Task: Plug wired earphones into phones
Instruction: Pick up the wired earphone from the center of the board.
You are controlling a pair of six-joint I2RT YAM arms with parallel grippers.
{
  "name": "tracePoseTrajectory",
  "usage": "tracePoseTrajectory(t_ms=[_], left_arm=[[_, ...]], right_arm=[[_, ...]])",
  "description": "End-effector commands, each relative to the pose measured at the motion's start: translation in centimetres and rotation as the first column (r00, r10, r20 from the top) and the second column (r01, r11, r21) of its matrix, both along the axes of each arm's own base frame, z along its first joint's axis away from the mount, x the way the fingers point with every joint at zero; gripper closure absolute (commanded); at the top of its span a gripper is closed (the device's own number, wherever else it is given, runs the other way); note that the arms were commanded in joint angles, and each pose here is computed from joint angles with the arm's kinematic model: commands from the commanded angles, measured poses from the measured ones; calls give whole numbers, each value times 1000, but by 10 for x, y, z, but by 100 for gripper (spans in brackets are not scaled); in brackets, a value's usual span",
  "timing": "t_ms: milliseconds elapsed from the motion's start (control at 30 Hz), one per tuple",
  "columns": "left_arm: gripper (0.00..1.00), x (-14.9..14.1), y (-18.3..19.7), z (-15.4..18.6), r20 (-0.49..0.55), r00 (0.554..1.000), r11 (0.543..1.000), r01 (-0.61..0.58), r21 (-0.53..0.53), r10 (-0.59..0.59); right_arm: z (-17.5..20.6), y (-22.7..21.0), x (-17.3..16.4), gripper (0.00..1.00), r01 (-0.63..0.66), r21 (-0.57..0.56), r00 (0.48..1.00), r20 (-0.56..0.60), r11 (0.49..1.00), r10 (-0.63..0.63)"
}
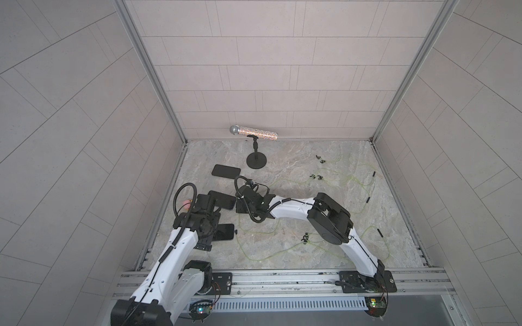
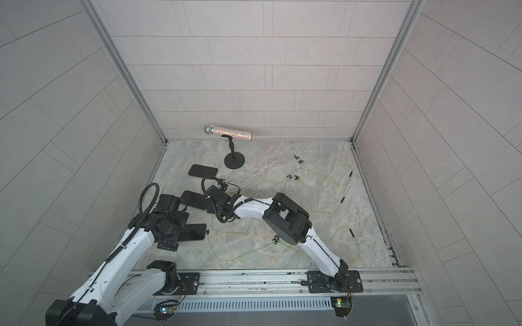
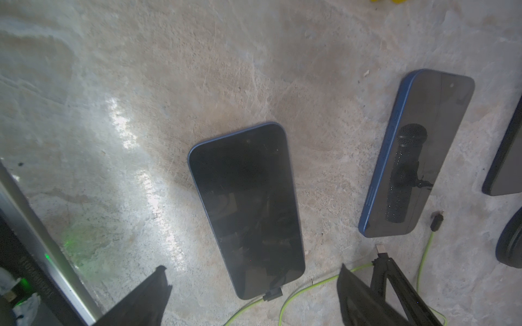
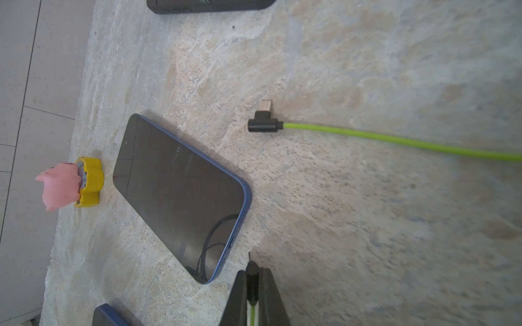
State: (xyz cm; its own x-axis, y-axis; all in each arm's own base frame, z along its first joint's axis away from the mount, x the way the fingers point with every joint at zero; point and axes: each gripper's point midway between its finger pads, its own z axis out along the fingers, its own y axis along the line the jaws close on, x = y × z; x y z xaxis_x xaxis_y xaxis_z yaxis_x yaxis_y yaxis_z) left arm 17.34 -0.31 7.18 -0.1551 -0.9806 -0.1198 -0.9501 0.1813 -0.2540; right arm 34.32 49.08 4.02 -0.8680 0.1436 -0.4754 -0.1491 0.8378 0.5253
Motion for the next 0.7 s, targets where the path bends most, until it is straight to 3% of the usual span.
tracePoseTrajectory(t_ms=[0, 267, 467, 667], left_arm=[[3, 6, 4, 8, -2, 1000, 999, 21, 30, -21], [1, 35, 7, 24, -83, 984, 980, 168, 103, -160], [0, 73, -4, 34, -99, 960, 962, 267, 57, -260], [0, 98, -4, 27, -166, 948, 962, 269, -42, -273]], right_arm=[[-5, -7, 0, 93, 14, -6, 1000, -6, 1000, -14], [24, -17, 1, 96, -7, 36, 998, 70, 999, 5], [43, -26, -1, 98, -32, 52, 991, 128, 998, 25], [47, -43, -1, 98, -35, 17, 986, 164, 999, 32]])
